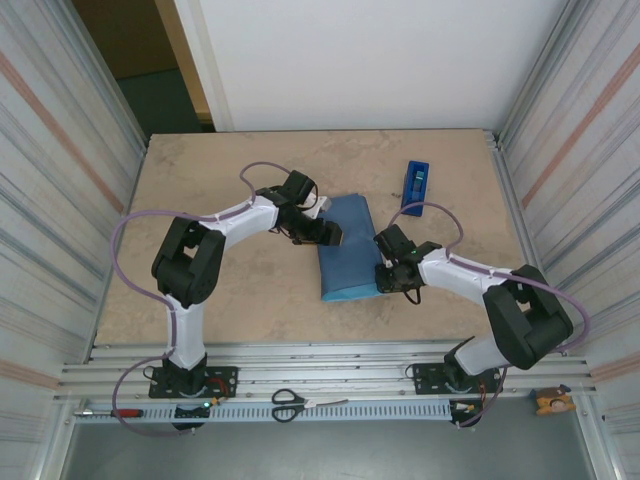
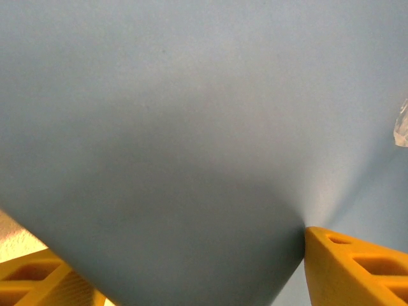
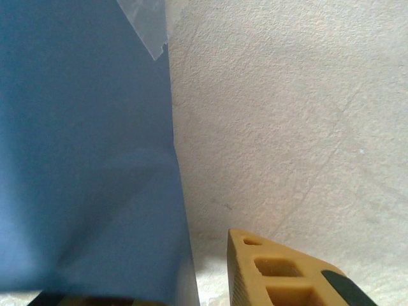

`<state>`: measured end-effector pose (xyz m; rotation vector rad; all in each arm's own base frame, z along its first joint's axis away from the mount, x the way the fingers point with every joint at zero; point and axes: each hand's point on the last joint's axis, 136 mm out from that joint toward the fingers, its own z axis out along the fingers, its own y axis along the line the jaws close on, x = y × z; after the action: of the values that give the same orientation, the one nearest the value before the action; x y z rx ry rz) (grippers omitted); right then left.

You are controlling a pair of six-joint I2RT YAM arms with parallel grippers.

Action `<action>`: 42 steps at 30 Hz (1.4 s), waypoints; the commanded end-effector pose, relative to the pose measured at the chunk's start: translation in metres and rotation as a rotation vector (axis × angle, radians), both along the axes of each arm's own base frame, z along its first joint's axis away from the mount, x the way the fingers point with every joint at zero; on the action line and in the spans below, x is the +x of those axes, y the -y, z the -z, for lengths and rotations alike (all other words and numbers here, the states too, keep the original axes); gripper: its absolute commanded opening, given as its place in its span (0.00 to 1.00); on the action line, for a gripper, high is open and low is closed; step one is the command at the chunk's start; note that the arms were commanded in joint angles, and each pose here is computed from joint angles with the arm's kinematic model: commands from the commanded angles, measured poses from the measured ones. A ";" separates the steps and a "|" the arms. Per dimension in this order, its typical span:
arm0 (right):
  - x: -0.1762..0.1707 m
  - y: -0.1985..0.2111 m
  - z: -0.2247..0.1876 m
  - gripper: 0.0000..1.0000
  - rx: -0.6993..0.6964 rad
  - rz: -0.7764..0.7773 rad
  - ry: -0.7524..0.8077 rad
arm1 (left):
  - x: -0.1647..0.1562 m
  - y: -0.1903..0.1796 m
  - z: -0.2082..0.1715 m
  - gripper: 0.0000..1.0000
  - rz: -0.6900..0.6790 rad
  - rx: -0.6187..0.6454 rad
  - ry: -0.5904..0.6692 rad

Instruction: Wrap the gift box in paper

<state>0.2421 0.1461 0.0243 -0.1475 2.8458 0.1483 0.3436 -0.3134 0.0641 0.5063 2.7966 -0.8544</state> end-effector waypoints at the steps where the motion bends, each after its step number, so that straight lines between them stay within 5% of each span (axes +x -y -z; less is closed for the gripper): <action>1: -0.011 0.008 0.003 0.22 -0.025 0.014 -0.024 | -0.039 -0.048 0.066 0.75 0.054 0.264 -0.137; 5: -0.015 0.005 0.010 0.07 -0.013 0.011 -0.051 | -0.039 -0.047 0.066 0.75 0.053 0.262 -0.137; 8: -0.015 0.004 0.010 0.05 -0.008 0.009 -0.048 | -0.039 -0.047 0.065 0.75 0.054 0.261 -0.136; 15: -0.011 0.011 -0.015 0.34 -0.021 0.028 0.020 | -0.038 -0.047 0.064 0.75 0.053 0.263 -0.133; 26: -0.012 0.053 -0.046 0.41 0.001 0.187 0.056 | -0.035 -0.046 0.059 0.75 0.046 0.255 -0.122; 30: -0.003 0.048 -0.067 0.48 0.150 0.219 0.092 | -0.035 -0.045 0.056 0.75 0.047 0.253 -0.118; 36: 0.027 0.001 -0.110 0.76 0.470 0.136 0.159 | -0.028 -0.037 0.041 0.78 0.038 0.215 -0.098; 42: 0.056 -0.019 -0.100 0.78 0.524 0.109 0.049 | -0.015 -0.025 0.015 0.81 0.008 0.144 -0.091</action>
<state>0.2870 0.1488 0.1151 0.1521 2.6672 0.7100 0.3432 -0.3107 0.0704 0.5121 2.8199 -0.8253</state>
